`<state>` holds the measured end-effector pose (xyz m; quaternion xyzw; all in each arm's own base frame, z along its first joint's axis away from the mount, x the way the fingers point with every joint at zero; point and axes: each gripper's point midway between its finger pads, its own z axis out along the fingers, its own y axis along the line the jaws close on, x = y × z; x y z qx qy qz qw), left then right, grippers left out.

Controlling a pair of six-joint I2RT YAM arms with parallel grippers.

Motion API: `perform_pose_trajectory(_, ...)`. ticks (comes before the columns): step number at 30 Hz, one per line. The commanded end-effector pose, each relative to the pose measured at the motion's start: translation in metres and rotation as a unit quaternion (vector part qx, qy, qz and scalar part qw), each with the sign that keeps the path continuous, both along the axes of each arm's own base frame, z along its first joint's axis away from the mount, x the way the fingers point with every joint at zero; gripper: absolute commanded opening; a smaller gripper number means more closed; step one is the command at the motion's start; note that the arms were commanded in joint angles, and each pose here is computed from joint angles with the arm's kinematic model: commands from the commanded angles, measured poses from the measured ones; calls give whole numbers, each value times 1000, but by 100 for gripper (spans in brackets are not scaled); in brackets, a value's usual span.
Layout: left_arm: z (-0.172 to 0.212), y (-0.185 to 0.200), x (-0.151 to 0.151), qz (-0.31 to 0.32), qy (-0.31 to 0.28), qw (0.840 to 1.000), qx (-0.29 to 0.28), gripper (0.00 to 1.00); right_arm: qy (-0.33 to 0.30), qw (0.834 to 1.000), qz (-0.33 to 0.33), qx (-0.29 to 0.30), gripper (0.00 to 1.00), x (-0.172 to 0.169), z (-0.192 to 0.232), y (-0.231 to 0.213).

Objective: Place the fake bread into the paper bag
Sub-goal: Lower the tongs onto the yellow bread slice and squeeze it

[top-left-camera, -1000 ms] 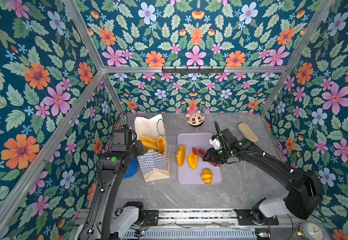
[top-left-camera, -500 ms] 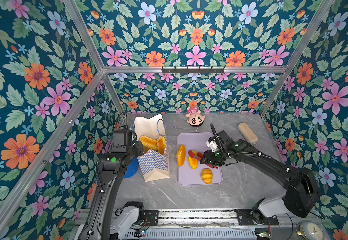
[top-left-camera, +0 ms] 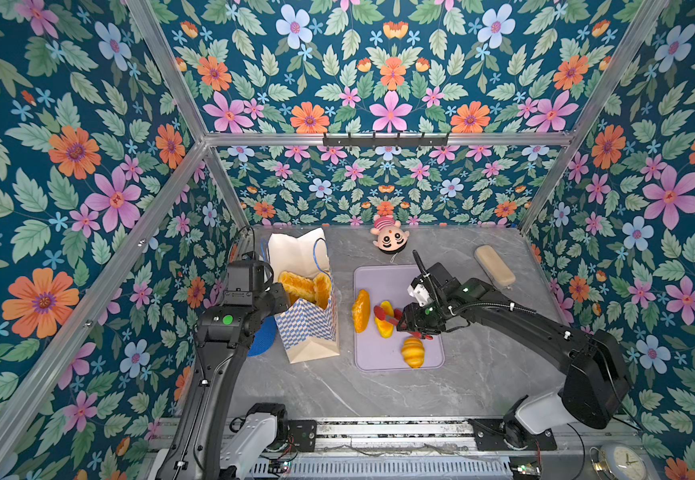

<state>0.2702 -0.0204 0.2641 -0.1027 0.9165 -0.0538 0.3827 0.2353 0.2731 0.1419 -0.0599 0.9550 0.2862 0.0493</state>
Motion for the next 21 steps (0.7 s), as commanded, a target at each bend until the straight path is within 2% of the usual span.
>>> perform_pose_trajectory(1, 3, 1, 1, 1, -7, 1000, 1, 36, -1, 1000, 4, -10, 57, 1, -2, 3)
perform_pose_trajectory(8, 1, 1, -1, 2, -5, 1000, 2, 36, -4, 999, -3, -34, 56, 6, -10, -1)
perform_pose_trajectory(21, 6, 1, -1, 1, -10, 1000, 1, 36, -22, 999, -8, -36, 41, 8, -2, -6)
